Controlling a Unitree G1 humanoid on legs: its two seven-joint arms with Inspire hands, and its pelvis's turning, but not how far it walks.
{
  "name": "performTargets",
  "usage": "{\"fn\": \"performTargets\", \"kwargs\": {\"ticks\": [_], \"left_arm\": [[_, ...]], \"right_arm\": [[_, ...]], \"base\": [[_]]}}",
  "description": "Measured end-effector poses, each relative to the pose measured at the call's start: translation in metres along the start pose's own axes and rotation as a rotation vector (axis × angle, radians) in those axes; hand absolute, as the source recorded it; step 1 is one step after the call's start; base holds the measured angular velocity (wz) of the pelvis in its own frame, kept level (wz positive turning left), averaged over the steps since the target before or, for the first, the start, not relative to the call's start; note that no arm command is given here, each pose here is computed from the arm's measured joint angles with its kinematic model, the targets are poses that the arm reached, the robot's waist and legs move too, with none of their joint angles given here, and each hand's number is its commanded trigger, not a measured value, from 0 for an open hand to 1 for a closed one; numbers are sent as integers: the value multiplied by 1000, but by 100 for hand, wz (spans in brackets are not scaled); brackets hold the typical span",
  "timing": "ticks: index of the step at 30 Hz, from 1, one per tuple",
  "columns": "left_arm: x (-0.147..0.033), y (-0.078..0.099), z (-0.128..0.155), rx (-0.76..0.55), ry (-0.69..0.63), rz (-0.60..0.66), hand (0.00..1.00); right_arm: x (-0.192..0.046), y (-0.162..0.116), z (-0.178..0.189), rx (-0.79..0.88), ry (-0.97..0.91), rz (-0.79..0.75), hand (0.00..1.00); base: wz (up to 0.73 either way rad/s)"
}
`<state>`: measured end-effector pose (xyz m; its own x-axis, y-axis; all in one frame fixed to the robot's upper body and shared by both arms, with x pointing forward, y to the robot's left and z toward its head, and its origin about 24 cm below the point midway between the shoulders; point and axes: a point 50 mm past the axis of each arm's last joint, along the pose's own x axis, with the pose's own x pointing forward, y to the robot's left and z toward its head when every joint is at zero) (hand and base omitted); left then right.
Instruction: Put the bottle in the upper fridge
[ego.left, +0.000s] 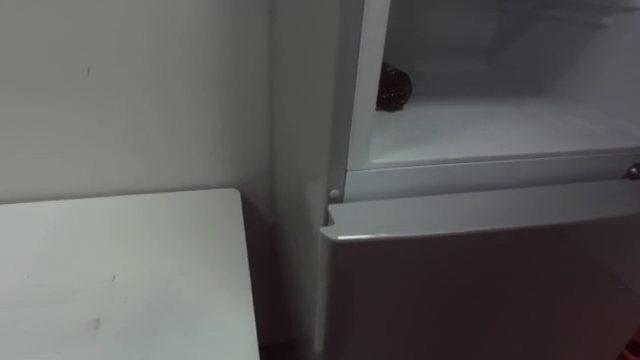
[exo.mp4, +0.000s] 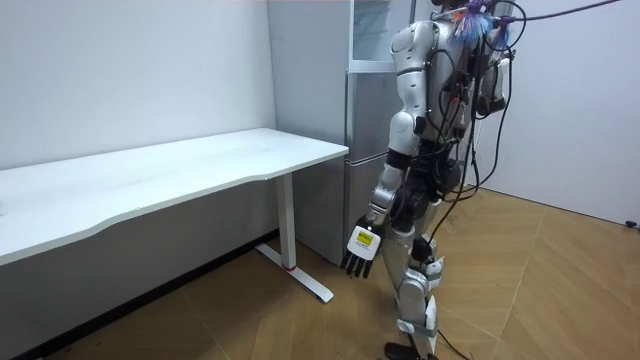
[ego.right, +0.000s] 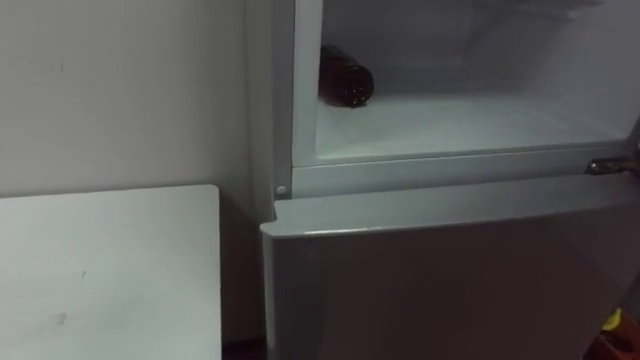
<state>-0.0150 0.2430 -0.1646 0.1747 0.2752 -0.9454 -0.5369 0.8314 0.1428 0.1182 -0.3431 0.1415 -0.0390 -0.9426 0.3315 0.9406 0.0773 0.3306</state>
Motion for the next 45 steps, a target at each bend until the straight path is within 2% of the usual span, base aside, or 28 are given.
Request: {"fn": "performTargets", "kwargs": {"ticks": [14, 23, 34, 45], "left_arm": [[1, -1, 1, 2, 4, -8, 0], [1, -3, 3, 19, -11, -29, 0], [2, -6, 3, 66, 7, -37, 0], [3, -6, 4, 58, 0, -41, 0]], "right_arm": [[-4, 6, 3, -8, -41, 59, 0], [-12, 20, 4, 18, -40, 135, 0], [-32, 48, 15, 25, -142, 352, 0], [-43, 59, 25, 2, -233, 529, 0]], "base": [[0], [1], [-1], [1]]}}
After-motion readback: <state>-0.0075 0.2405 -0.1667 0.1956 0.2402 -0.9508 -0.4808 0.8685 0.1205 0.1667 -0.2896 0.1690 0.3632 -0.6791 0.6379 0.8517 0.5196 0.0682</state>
